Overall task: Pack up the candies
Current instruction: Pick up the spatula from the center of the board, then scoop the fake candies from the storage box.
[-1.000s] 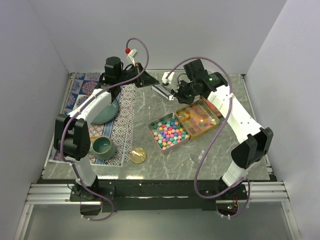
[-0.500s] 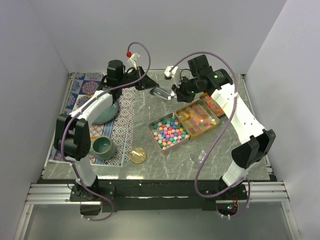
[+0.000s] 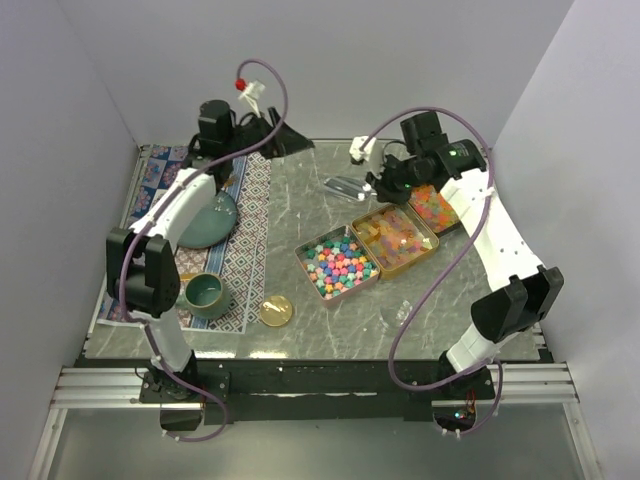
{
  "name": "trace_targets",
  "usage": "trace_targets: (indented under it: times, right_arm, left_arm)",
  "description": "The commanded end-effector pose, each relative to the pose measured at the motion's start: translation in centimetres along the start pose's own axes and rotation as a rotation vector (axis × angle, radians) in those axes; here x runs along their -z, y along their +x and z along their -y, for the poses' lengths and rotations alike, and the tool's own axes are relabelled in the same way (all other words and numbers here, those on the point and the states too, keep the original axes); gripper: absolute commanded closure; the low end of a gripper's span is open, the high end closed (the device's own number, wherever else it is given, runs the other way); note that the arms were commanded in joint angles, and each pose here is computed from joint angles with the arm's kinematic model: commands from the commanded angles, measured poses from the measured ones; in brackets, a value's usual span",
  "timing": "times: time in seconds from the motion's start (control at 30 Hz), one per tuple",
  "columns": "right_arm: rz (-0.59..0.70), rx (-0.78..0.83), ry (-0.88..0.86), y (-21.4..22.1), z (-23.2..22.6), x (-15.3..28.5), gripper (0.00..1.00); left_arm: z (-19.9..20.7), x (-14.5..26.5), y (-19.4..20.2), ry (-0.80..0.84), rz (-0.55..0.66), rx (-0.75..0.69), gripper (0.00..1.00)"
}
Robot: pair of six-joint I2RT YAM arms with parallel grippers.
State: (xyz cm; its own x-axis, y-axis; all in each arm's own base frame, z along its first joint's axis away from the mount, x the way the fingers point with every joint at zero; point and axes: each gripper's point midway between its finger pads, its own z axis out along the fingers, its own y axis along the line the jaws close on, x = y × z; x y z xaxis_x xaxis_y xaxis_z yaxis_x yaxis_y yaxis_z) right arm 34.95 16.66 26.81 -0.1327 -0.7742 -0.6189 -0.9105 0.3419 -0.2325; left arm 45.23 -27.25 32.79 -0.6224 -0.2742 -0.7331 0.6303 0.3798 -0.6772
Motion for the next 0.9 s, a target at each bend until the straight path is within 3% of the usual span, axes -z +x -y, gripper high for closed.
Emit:
trace_targets:
  times: [0.0, 0.07, 0.17, 0.27, 0.47, 0.57, 0.63, 0.67, 0.77, 0.87]
  right_arm:
    - [-0.143, 0.175, -0.033, 3.9, -0.6, 2.2, 1.0]
    - [-0.199, 0.274, -0.078, 5.0, -1.2, 2.1, 1.0]
    - [-0.306, 0.444, -0.143, 6.4, -1.8, 1.9, 1.0]
    - [-0.381, 0.639, -0.185, 7.2, -1.7, 1.4, 1.0]
    - [-0.551, 0.974, -0.244, 8.4, 0.2, -0.1, 1.0]
    - [-0.611, 1.101, -0.275, 8.5, 0.8, -1.2, 1.0]
    - [-0.661, 1.181, -0.294, 8.6, 1.2, -1.9, 1.0]
    - [-0.674, 1.205, -0.295, 8.6, 1.4, -2.0, 1.0]
    - [-0.737, 1.295, -0.31, 8.5, 1.8, -2.9, 1.0]
    - [-0.78, 1.355, -0.321, 8.1, 2.0, -3.8, 1.0]
  left_arm:
    - [-4.1, 3.1, 1.0, -0.192, -0.008, 0.058, 0.22]
    - [-7.4, 4.4, 5.0, -0.308, -0.069, 0.181, 0.25]
    - [-9.1, 5.7, 10.2, -0.366, -0.141, 0.281, 0.28]
    - [-9.1, 6.5, 13.9, -0.366, -0.22, 0.267, 0.26]
    - [-9.5, 8.1, 18.0, -0.392, -0.317, 0.209, 0.32]
    - [-8.9, 8.8, 19.5, -0.393, -0.352, 0.174, 0.43]
    - [-8.4, 9.2, 20.9, -0.383, -0.379, 0.161, 0.57]
    - [-7.9, 9.3, 21.0, -0.368, -0.378, 0.142, 0.7]
    - [-7.4, 9.8, 22.3, -0.357, -0.376, 0.145, 0.86]
    - [-7.1, 10.1, 23.0, -0.348, -0.362, 0.149, 0.89]
